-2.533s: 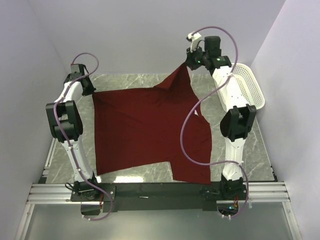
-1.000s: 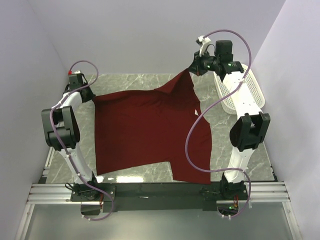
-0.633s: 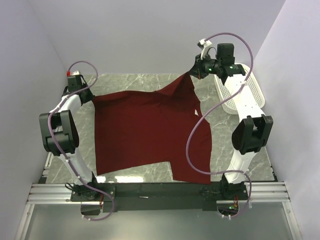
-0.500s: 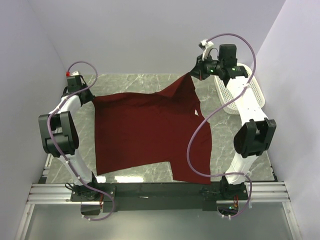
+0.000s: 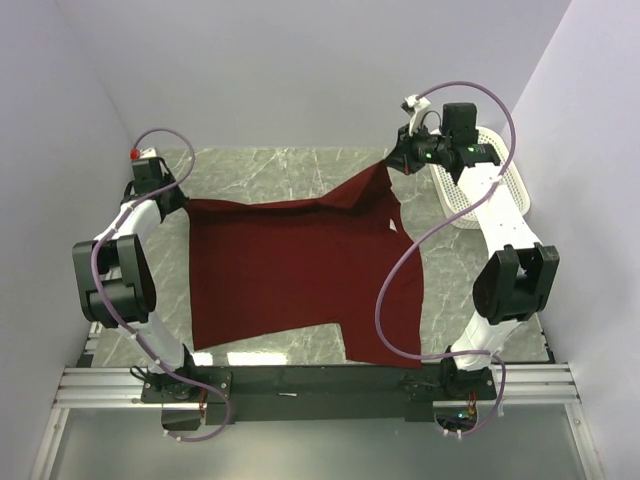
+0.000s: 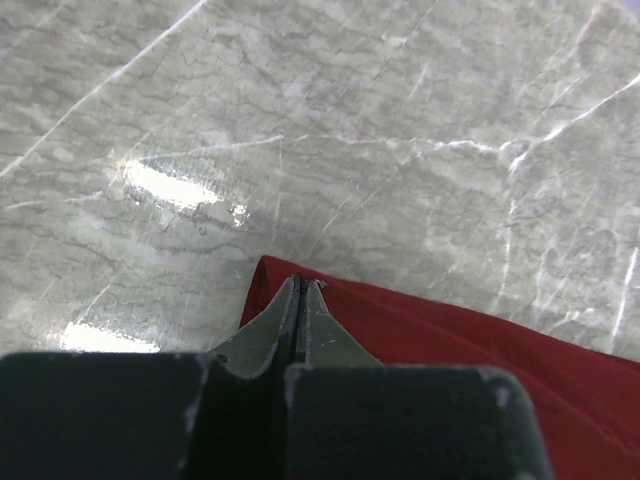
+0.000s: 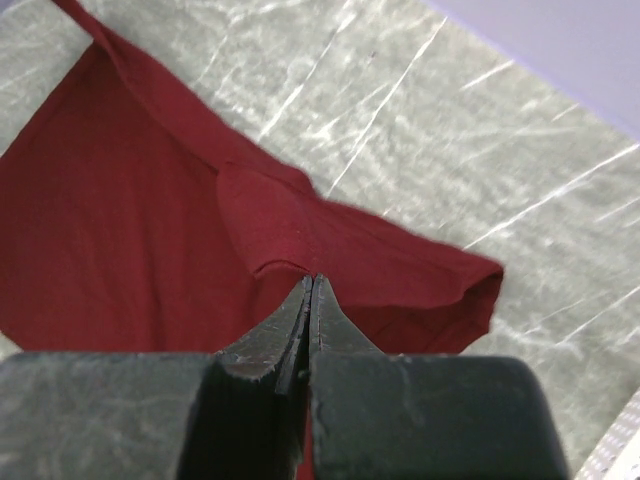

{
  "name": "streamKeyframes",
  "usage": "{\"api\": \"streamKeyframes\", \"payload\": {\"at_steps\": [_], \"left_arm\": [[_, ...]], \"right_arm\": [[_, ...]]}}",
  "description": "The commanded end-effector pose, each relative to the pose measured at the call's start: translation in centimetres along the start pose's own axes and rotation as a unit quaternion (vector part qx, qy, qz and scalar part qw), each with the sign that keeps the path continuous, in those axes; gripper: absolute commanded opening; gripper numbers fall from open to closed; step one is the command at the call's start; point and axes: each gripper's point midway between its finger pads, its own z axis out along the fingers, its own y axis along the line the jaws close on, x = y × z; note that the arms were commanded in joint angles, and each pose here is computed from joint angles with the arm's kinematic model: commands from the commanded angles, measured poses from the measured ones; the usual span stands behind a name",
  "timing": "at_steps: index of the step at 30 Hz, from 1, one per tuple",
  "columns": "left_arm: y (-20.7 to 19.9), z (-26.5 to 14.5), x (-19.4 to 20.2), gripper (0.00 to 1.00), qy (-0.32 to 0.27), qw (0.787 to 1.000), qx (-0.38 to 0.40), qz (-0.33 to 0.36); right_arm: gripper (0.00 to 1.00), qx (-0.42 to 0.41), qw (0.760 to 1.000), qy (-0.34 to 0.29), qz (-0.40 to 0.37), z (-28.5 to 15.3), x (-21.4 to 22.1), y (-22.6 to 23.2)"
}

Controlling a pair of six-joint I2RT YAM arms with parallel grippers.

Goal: Fold and stack the t-shirts
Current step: Fold the tshirt

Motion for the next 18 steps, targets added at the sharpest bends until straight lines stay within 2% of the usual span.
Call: {"api": "streamKeyframes", "payload": {"at_steps": [1,18], "left_arm": [[-0.7,-1.4,-2.6,0.00,-0.042,0.999,0.011,0.000],[-0.2,-1.1,-1.2,0.00,-0.023,1.000,0.006,-0.001]], "right_arm": [[0.00,-0.014,0.999,-0.028,-0.024,-1.7,-1.7,1.4],[0.00,-0.027,0.999,-0.029,-0.037,-3.4,-0.9,4.0]]}}
